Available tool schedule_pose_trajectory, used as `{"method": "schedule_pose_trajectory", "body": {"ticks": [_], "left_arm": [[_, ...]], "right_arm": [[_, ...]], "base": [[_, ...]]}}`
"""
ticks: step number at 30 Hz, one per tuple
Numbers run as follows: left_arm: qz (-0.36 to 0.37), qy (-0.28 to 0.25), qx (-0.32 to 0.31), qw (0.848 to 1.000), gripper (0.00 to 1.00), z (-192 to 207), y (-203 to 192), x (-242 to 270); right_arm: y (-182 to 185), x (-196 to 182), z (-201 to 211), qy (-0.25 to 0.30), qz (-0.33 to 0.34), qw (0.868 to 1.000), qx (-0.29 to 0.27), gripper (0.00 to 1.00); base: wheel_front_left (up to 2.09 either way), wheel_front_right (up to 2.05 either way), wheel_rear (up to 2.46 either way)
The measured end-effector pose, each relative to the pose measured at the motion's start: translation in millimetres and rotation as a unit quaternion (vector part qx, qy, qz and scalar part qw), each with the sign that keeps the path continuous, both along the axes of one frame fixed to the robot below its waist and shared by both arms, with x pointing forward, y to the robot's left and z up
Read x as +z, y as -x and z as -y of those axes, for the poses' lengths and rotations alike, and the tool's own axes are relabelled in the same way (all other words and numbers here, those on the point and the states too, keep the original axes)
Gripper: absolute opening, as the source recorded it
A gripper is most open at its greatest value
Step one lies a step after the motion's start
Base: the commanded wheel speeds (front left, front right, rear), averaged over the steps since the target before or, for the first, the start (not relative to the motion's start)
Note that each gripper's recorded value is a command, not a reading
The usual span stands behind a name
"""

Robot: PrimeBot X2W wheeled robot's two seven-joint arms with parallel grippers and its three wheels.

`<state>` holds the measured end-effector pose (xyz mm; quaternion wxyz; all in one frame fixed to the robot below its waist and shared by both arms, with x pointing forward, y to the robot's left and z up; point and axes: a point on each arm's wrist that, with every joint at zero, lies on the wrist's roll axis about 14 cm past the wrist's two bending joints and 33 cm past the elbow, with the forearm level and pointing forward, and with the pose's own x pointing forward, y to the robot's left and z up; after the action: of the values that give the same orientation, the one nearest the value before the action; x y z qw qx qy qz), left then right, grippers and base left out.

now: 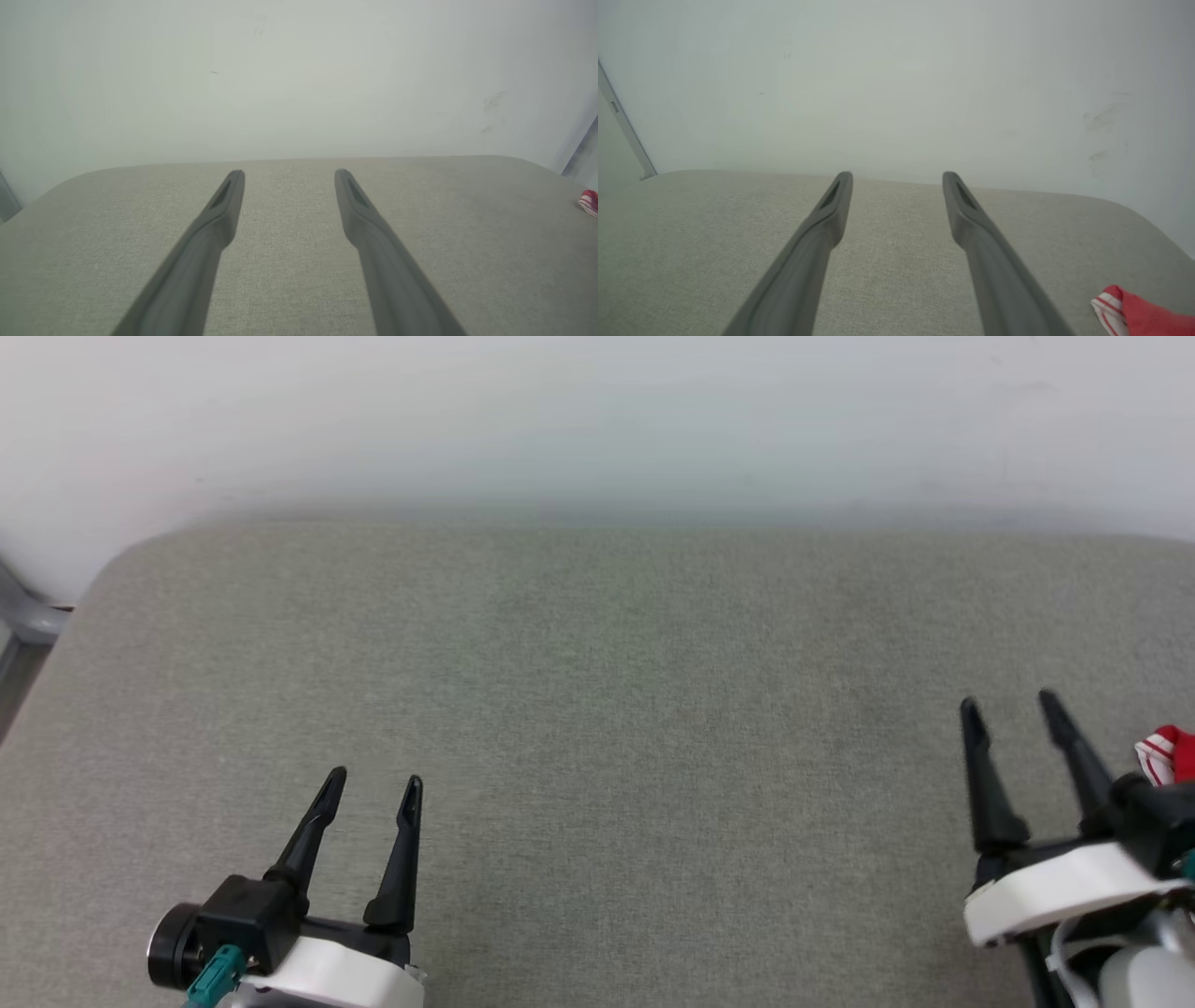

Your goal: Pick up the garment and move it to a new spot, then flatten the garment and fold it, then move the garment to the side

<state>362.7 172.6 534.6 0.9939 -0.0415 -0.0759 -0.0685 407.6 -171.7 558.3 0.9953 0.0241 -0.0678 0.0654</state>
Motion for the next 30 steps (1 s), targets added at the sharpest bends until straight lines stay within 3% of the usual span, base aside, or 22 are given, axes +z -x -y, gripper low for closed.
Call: {"method": "schedule_pose_trajectory", "body": {"ticks": [12, 30], "left_arm": [[0.002, 0.019, 0.031, 0.999, 1.0, -12, 23, -2], [0.004, 0.027, 0.046, 0.999, 1.0, -19, 25, -3]], "right_arm": [[18, -33, -22, -0.031, -0.025, 0.999, 0.014, 1.0], [20, -36, -23, -0.048, -0.028, 0.998, 0.014, 1.0]], "base": [[0.0, 0.0, 0.0], [0.0, 0.0, 0.0]]}}
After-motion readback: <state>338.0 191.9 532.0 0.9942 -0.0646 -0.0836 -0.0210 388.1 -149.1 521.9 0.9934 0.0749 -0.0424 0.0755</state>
